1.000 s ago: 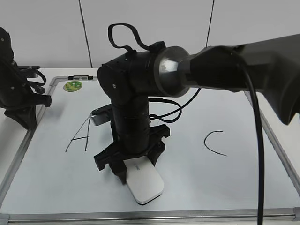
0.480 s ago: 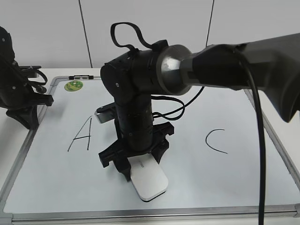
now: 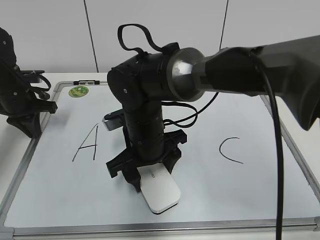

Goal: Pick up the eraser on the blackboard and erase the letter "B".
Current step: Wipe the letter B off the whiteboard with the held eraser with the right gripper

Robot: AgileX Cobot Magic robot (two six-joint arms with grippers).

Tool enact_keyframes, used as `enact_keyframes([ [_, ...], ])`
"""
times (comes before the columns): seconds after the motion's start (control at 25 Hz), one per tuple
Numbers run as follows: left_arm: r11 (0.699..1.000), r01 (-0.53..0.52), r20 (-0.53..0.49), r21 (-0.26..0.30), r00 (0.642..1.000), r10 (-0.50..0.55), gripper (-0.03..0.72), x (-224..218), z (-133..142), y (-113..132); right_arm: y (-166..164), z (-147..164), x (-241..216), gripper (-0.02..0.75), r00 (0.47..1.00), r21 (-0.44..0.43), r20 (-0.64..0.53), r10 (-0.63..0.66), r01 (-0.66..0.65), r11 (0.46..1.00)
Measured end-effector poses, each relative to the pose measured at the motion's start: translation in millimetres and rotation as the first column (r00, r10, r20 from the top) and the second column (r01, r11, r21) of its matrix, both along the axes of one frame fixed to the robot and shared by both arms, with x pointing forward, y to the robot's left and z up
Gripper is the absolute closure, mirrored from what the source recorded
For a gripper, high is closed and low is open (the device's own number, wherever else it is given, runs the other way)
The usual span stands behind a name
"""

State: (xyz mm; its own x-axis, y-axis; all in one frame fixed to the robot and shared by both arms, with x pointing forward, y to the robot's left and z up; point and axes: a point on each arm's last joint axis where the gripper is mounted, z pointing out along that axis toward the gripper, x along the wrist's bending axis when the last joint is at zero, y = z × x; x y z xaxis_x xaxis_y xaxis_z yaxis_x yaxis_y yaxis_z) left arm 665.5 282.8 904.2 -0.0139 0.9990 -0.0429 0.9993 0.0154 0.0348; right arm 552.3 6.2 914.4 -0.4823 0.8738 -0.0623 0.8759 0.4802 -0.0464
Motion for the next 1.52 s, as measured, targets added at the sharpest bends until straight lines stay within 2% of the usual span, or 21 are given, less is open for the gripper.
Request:
enact_keyframes([
  [0.48, 1.000, 0.001, -0.002, 0.002, 1.000, -0.001, 0.662, -0.2, 0.0, 0.2, -10.7, 3.3, 12.5, 0.213, 0.994, -0.105, 0.111, -0.002, 0.014, 0.994],
  [0.72, 1.000, 0.001, -0.002, 0.002, 1.000, -0.001, 0.662, -0.2, 0.0, 0.2, -28.2, 3.8, 27.5, 0.213, 0.991, -0.123, 0.127, -0.047, 0.063, 0.990],
  [1.16, 1.000, 0.000, -0.004, 0.002, 1.000, 0.000, 0.662, -0.2, 0.5, 0.2, -97.2, 11.0, 72.0, 0.213, 0.970, -0.143, 0.155, -0.187, 0.209, 0.967],
  [1.52, 1.000, 0.000, -0.004, 0.002, 1.000, 0.000, 0.661, -0.2, 0.5, 0.2, -201.8, 30.0, 108.2, 0.213, 0.927, -0.051, 0.094, -0.362, 0.368, 0.929],
])
